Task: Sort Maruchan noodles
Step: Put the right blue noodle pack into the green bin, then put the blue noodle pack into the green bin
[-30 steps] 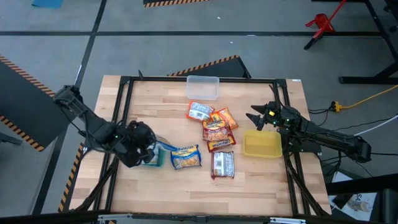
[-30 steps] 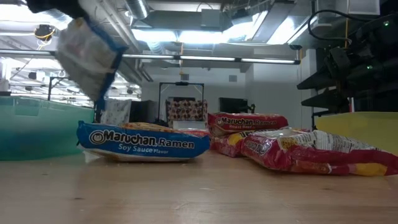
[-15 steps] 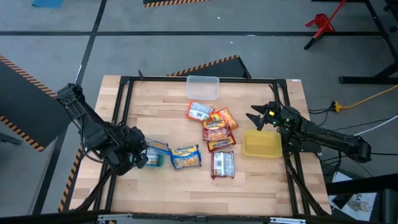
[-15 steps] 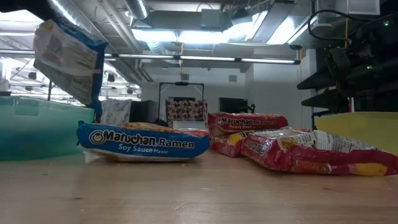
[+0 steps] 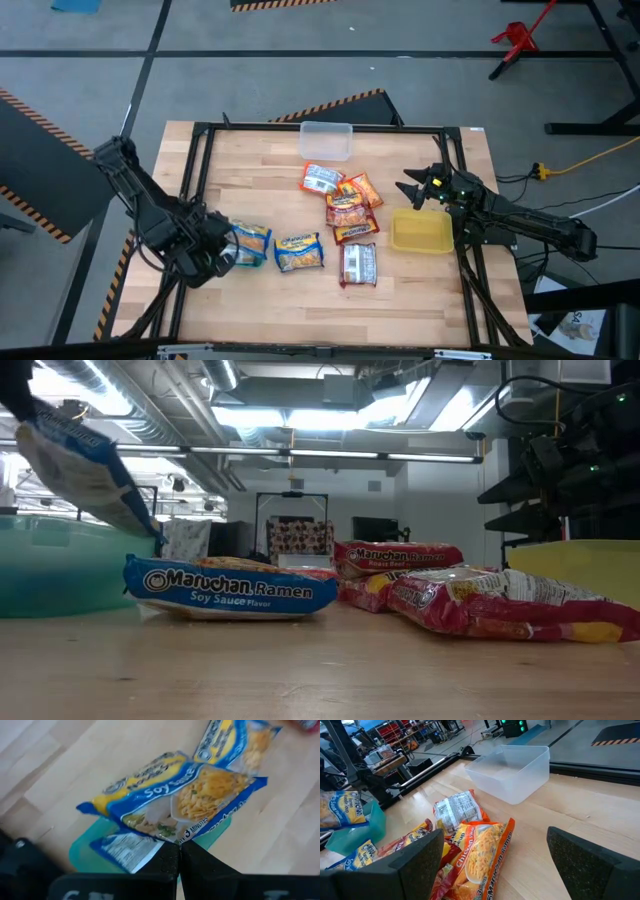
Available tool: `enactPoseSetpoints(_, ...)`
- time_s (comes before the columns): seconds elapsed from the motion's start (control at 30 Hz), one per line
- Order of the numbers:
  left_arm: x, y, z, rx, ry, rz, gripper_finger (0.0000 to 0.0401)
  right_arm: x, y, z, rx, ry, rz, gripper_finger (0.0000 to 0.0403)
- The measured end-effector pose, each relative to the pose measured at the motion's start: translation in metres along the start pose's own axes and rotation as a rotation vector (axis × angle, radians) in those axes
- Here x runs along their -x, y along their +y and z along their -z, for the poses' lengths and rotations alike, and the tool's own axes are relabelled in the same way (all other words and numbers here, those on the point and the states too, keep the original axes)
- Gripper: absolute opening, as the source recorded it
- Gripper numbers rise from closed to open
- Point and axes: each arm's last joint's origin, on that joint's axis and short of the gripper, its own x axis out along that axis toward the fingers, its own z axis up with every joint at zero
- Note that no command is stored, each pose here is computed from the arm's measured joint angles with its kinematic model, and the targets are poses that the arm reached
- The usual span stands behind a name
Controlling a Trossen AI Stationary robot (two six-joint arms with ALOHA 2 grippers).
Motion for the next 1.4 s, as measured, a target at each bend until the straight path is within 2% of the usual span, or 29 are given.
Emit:
enactPoseSetpoints(0.67,-0.018,-0.013,0.015,-0.019,0.205,-0.119,0.0,0.0,0.0,0.0,-0.001,0.001,-0.001,0.034)
enactPoseSetpoints(0.8,-0.022,-0.015,0.018,0.022,0.24,-0.157,0.0004,0.0,0.0,0.0,-0.001,0.001,-0.001,0.034)
enactPoseSetpoints(1.03,-0.023,-0.016,0.02,0.087,0.251,-0.181,0.0061,0.0,0.0,0.0,-0.001,0.002,-0.004,0.034)
enactPoseSetpoints(1.23,-0.023,-0.014,0.021,0.081,0.29,-0.196,0.0125,0.0,0.0,0.0,-0.001,0.005,-0.008,0.034)
enactPoseSetpoints(1.33,-0.021,-0.009,0.02,0.058,0.299,-0.242,0.0143,0.0,0.0,0.0,-0.001,0.005,-0.008,0.034)
enactPoseSetpoints(1.4,-0.022,-0.011,0.019,0.063,0.254,-0.218,0.0147,0.0,0.0,0.0,0.0,0.005,-0.008,0.034)
